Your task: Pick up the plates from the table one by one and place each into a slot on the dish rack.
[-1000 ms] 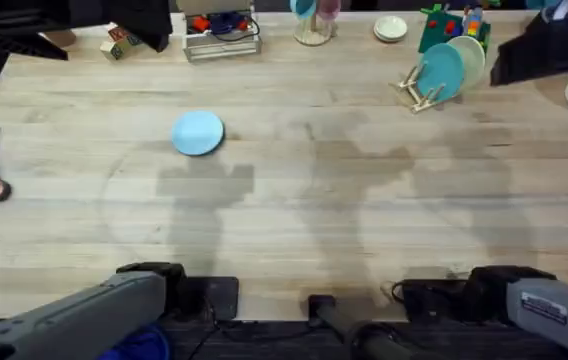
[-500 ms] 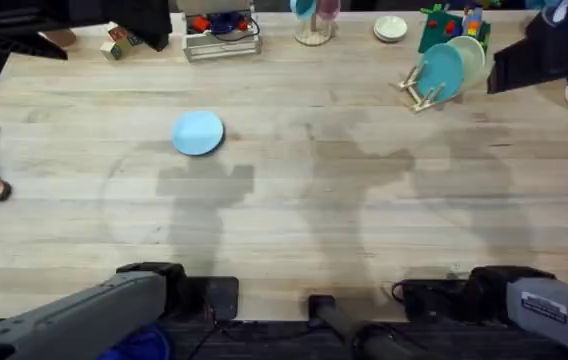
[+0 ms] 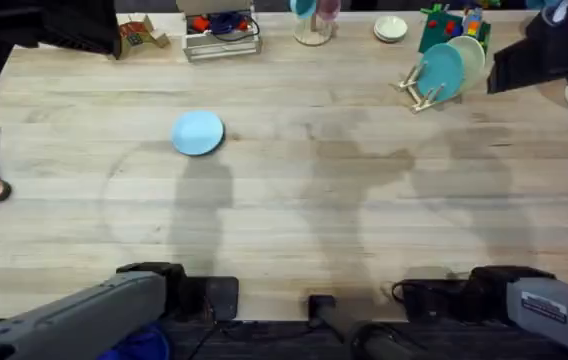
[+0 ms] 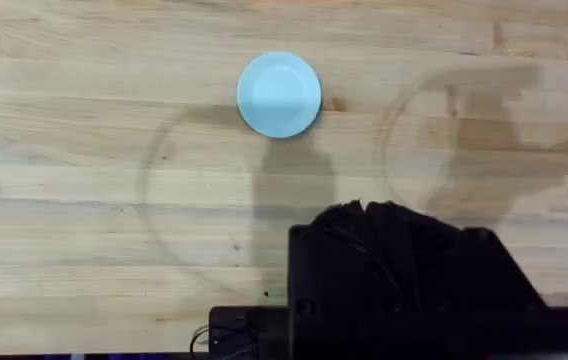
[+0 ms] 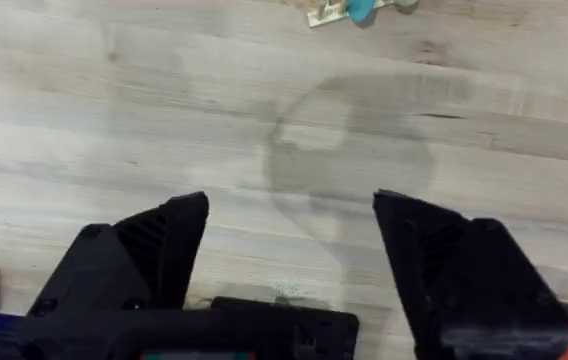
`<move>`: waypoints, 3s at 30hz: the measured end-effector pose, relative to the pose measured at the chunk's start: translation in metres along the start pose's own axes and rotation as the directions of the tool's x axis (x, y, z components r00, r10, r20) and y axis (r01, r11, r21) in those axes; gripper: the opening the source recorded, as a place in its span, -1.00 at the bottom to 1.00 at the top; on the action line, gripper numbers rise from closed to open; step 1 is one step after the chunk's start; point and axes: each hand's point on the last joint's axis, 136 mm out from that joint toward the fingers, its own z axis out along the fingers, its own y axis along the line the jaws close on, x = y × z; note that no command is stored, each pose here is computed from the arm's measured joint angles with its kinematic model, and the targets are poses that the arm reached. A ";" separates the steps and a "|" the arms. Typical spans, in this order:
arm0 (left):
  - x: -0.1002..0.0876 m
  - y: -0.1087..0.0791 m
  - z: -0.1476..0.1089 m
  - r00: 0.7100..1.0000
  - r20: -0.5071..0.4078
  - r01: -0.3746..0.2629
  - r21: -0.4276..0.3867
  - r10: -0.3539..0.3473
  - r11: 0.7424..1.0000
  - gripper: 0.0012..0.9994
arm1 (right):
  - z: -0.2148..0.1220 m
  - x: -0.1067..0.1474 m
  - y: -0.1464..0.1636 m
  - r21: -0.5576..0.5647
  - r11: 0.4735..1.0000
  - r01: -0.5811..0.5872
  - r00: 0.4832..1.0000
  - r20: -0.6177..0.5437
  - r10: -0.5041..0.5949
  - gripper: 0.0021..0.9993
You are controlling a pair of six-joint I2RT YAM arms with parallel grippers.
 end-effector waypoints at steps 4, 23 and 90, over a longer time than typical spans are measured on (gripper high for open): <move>0.000 0.000 0.000 1.000 0.000 0.000 0.000 0.000 1.000 -0.92 | 0.000 0.000 0.000 0.000 1.000 0.000 1.000 0.000 0.000 0.99; -0.002 -0.019 -0.004 0.999 -0.002 0.034 0.241 -0.035 0.970 -0.92 | 0.000 0.000 0.000 0.000 1.000 0.000 1.000 0.000 0.000 0.99; 0.030 0.065 0.202 0.930 -0.331 0.342 0.613 -0.161 0.712 -0.92 | 0.000 -0.001 0.000 0.000 1.000 -0.008 1.000 0.004 0.008 0.99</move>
